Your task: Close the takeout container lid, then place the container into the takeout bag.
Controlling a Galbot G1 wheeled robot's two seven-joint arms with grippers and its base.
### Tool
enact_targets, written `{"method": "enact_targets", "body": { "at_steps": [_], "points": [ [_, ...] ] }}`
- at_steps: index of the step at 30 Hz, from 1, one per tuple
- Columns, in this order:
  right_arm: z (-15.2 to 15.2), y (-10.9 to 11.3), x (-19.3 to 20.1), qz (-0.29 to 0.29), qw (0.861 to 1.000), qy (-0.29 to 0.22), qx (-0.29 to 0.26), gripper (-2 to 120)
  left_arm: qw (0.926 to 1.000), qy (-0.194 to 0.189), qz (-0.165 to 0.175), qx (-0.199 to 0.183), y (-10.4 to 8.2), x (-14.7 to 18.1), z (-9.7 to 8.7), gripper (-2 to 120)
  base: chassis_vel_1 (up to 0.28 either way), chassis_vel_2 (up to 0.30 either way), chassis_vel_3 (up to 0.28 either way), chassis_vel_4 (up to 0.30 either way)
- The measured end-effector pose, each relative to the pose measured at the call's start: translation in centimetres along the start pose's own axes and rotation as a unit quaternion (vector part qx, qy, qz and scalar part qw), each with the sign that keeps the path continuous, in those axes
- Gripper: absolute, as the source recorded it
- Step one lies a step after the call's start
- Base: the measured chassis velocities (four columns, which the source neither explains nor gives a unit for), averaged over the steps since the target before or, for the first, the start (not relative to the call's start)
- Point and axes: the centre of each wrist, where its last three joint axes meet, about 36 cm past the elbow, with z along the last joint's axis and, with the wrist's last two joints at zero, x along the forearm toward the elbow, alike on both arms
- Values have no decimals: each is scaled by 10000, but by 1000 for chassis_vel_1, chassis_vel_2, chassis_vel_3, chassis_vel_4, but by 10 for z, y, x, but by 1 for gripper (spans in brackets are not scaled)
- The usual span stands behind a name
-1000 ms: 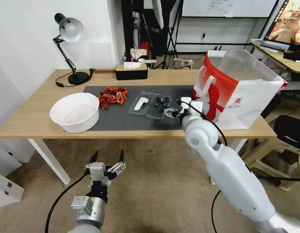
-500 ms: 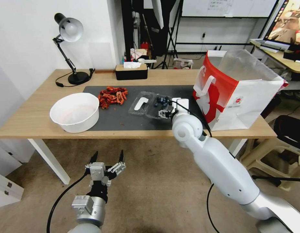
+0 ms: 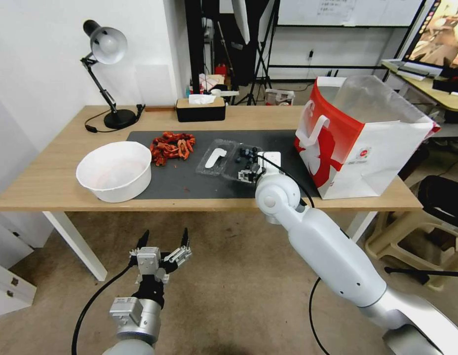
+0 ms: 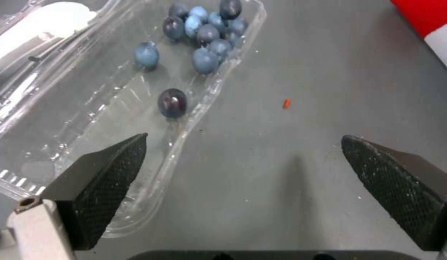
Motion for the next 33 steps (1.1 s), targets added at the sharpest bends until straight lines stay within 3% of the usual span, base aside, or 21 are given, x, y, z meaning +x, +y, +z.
{"method": "enact_targets", "body": {
  "at_steps": [33],
  "points": [
    [3,-41,-3,338,9993,15,-143,100,10000,39,41,17,-7,0,7,100,0,0,0,0]
  ]
}}
